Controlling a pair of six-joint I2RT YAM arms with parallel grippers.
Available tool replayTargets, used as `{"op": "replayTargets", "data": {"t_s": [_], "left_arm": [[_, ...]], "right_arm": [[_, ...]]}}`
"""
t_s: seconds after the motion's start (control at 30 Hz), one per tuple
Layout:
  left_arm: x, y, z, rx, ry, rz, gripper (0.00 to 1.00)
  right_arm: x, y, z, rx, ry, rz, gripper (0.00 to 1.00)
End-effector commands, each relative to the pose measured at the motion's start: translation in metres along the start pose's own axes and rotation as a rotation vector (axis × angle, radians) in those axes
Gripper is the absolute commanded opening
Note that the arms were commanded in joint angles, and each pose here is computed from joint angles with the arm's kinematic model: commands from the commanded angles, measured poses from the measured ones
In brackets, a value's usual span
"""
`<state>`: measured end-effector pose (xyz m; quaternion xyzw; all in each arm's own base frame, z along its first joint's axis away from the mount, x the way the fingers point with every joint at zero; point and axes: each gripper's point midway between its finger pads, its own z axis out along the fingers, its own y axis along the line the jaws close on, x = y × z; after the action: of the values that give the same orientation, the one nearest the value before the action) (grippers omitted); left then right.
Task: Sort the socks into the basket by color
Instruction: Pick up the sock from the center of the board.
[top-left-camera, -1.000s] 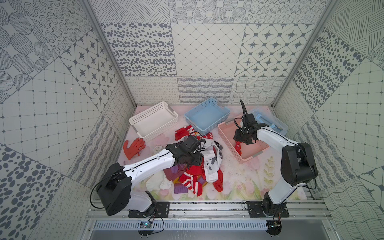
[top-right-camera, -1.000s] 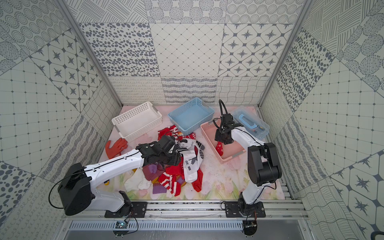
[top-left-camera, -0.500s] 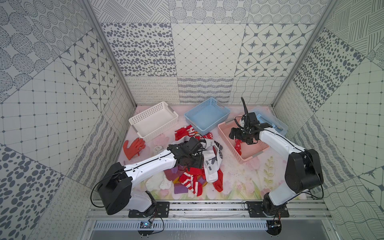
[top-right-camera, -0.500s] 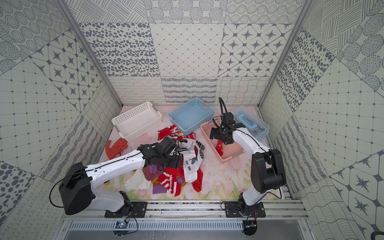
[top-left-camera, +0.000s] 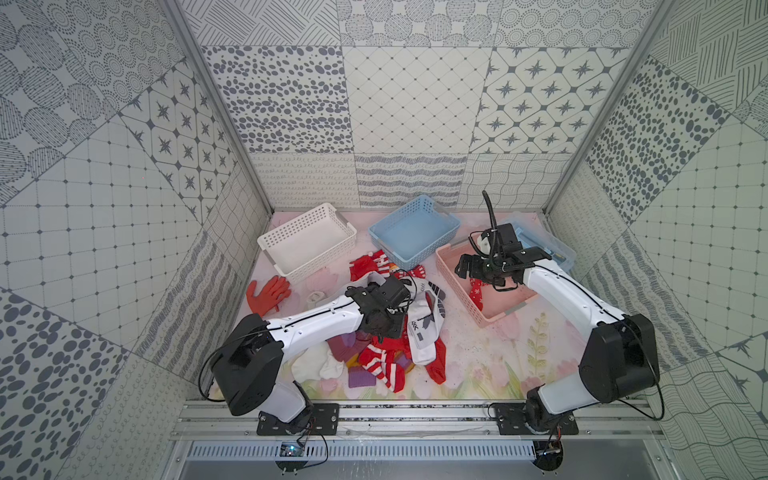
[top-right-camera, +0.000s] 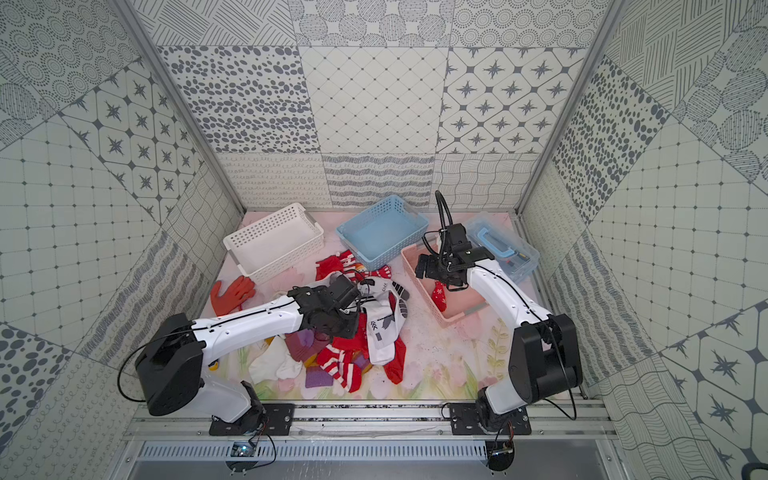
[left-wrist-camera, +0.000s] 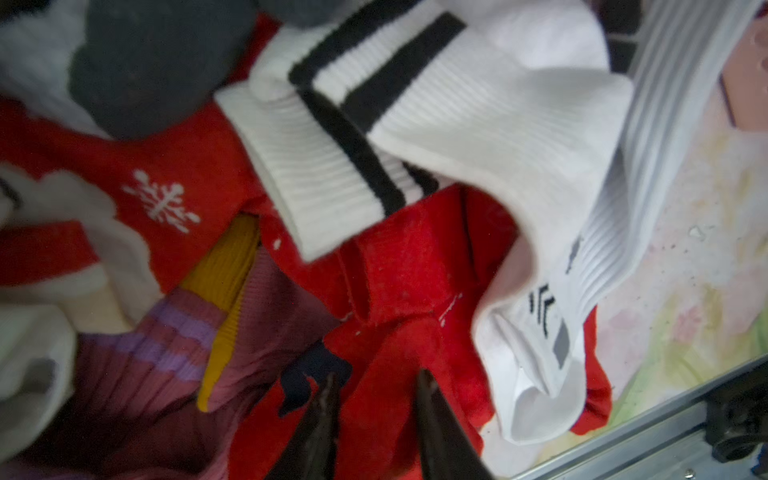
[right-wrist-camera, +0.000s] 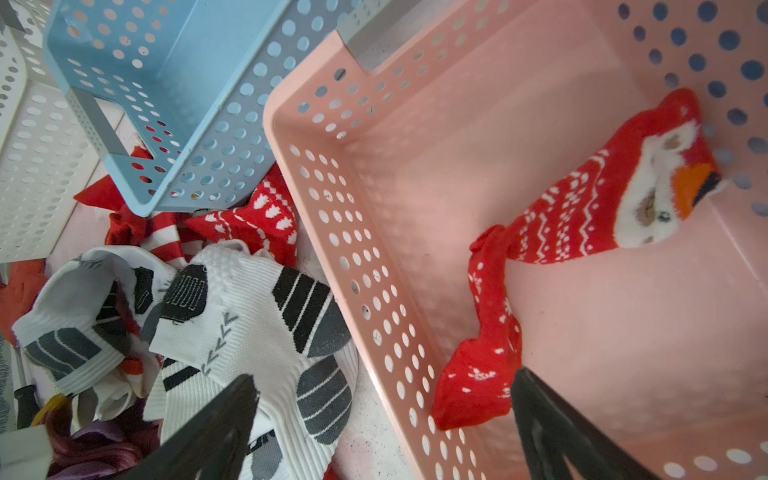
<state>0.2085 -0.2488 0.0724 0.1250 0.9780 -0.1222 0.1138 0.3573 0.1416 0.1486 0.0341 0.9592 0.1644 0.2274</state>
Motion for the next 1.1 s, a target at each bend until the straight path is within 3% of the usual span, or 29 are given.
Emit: {"op": "replayTargets", "data": {"t_s": [0.0, 0.03, 0.43, 0.83, 1.07], "left_arm": [[0.000, 0.005, -0.002, -0.036, -0.002, 0.005, 0.04], [-0.002, 0.004, -0.007, -0.032, -0.017, 0.005, 0.00], [-0.026, -0.008, -0.078, 0.055, -0.223, 0.040, 0.00], [-0.060, -0.043, -0.138, 0.252, -0.391, 0.054, 0.00], [-0.085, -0.059, -0.166, 0.387, -0.485, 0.008, 0.00]], "right_arm": [[-0.014, 0.020, -0.017, -0.043, -0.053, -0.019, 0.98], [-0.014, 0.024, -0.019, -0.047, -0.053, -0.027, 0.98], [-0.004, 0.081, -0.041, -0.191, -0.053, -0.120, 0.97], [0.042, 0.158, -0.080, -0.615, -0.004, -0.229, 0.95], [0.068, 0.185, -0.082, -0.741, 0.005, -0.292, 0.96]]}}
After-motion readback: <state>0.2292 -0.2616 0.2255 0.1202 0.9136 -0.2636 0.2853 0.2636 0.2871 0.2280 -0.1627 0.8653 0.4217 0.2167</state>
